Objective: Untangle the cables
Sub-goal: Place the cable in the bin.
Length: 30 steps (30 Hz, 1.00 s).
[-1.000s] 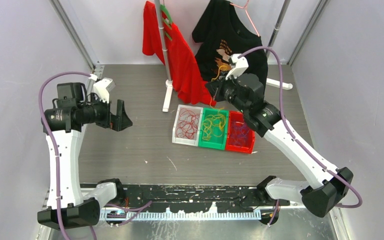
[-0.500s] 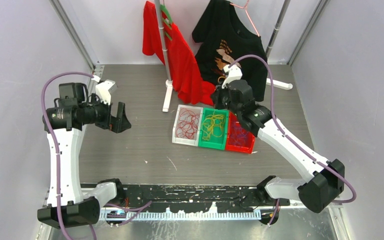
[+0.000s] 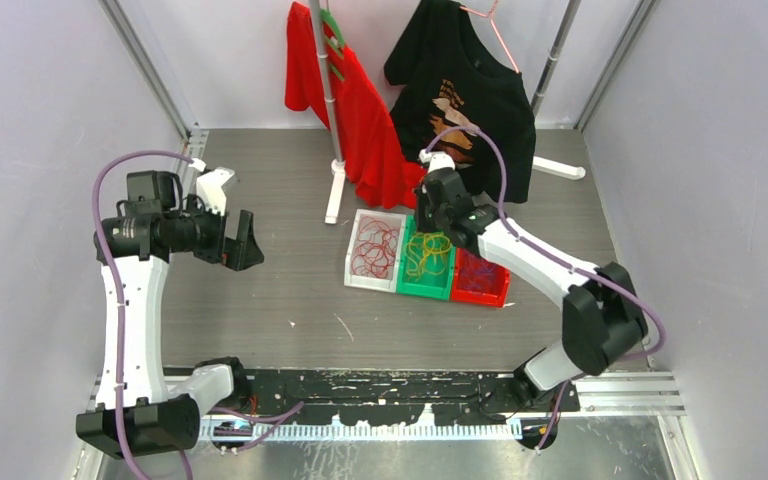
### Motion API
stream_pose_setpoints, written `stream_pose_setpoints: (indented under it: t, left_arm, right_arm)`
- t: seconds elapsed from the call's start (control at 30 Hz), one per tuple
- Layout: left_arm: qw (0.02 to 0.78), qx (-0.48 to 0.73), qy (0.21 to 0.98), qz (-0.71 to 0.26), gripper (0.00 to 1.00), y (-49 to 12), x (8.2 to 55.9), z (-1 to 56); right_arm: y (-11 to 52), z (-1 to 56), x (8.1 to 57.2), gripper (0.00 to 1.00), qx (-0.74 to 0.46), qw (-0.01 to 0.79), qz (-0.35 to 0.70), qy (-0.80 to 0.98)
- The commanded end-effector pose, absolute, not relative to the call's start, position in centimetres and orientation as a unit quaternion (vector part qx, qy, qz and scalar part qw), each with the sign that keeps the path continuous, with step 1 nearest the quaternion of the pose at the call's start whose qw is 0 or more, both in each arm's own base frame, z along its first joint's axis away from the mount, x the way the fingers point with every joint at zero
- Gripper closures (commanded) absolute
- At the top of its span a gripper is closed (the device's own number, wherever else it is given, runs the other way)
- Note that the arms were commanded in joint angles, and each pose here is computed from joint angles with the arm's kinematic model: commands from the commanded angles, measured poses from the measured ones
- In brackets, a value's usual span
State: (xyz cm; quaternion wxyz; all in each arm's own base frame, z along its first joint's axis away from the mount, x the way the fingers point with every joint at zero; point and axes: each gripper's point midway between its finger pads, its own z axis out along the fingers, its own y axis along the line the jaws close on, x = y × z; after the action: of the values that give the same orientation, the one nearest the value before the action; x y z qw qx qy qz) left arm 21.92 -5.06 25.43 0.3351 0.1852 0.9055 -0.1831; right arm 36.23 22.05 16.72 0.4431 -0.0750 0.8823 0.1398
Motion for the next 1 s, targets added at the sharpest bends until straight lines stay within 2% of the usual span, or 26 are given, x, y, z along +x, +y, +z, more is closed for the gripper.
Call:
stream_pose_setpoints:
  t: [0.0,0.37,0.5,0.57,0.63,0.97]
  left_arm:
    - [0.371,0.19,0.893,-0.171,0.01,-4.9,22.9,26.6]
    - [0.371,0.201,0.89,-0.175,0.01,-5.1,23.3,26.2]
    - [0.371,0.199,0.89,-0.174,0.0,-5.0,23.3,26.3]
    - [0.374,0.2,0.889,-0.172,0.01,-5.0,23.3,26.5]
    - [0.377,0.201,0.888,-0.171,0.01,-5.0,23.3,26.7]
    - [0.386,0.205,0.881,-0.179,0.01,-5.3,23.5,27.9]
  right_arm:
    - [22.2,13.6,36.5,0.99,-0.045,0.412,0.137,0.9]
    - [20.6,7.6,35.7,0.97,-0.023,0.356,0.079,0.931]
    - [20.7,8.7,35.2,0.74,-0.03,0.35,0.084,0.932]
    - [20.6,10.1,35.0,0.57,-0.031,0.358,0.09,0.929]
    - [20.6,11.4,34.8,0.46,-0.037,0.363,0.096,0.926]
    - [20.7,17.1,33.6,0.36,-0.057,0.383,0.126,0.913]
